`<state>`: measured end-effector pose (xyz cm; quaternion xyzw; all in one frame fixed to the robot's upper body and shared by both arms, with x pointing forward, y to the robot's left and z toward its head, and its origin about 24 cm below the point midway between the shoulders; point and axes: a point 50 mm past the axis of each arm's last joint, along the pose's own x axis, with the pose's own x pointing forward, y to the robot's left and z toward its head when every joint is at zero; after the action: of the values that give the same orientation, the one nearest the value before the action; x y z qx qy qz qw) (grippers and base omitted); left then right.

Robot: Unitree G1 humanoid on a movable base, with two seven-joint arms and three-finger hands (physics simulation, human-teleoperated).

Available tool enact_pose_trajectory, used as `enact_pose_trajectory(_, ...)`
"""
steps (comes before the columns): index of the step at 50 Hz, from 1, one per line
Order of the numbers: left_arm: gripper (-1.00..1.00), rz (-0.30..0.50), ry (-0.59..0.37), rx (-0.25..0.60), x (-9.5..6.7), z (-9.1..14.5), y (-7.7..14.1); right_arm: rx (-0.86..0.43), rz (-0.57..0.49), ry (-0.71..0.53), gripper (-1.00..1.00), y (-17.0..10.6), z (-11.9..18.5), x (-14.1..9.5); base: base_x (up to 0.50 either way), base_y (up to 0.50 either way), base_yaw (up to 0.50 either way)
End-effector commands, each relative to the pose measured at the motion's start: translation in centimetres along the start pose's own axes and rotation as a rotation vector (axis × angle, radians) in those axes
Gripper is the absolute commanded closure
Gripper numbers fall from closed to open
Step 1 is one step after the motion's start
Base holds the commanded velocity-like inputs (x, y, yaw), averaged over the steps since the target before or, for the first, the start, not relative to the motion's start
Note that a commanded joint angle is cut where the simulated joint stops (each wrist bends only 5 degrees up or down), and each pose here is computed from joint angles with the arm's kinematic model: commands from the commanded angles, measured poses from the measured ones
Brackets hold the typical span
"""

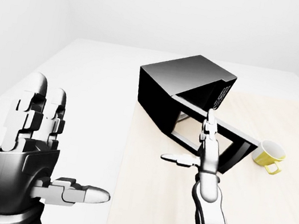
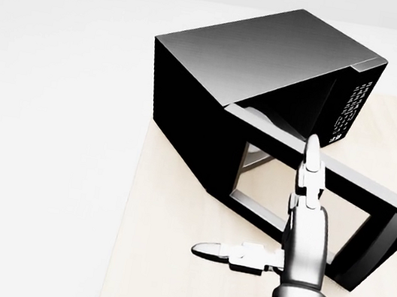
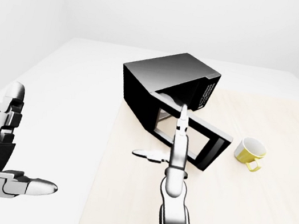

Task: Close the microwave.

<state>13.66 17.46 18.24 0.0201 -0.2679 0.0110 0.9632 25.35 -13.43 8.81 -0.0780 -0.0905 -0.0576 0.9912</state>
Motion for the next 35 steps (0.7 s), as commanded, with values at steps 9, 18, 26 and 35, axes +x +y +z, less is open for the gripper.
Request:
enact_pose_trajectory(9, -1.00, -0.001, -0.004, 0.001, -0.1, 0.2, 0.0, 0.014, -0.045, 0.023, -1.00, -0.6, -0.7, 3.2, 0.00, 0.00, 0.00)
enact_pose_trajectory(18, -1.00, 0.002, -0.016, 0.003, -0.1, 0.5, 0.1, 0.027, -0.046, 0.040, -1.00, -0.3, -0.7, 5.8, 0.00, 0.00, 0.00)
enact_pose_trajectory(26, -1.00, 0.007, -0.013, -0.005, -0.2, 0.5, 0.3, 0.016, -0.043, 0.047, -1.00, 0.4, -0.8, 7.5, 0.00, 0.00, 0.00)
enact_pose_trajectory(35, -1.00, 0.007, -0.009, -0.007, -0.3, 0.5, 0.4, -0.001, -0.014, 0.033, -1.00, 2.1, 0.2, 9.5, 0.00, 0.00, 0.00)
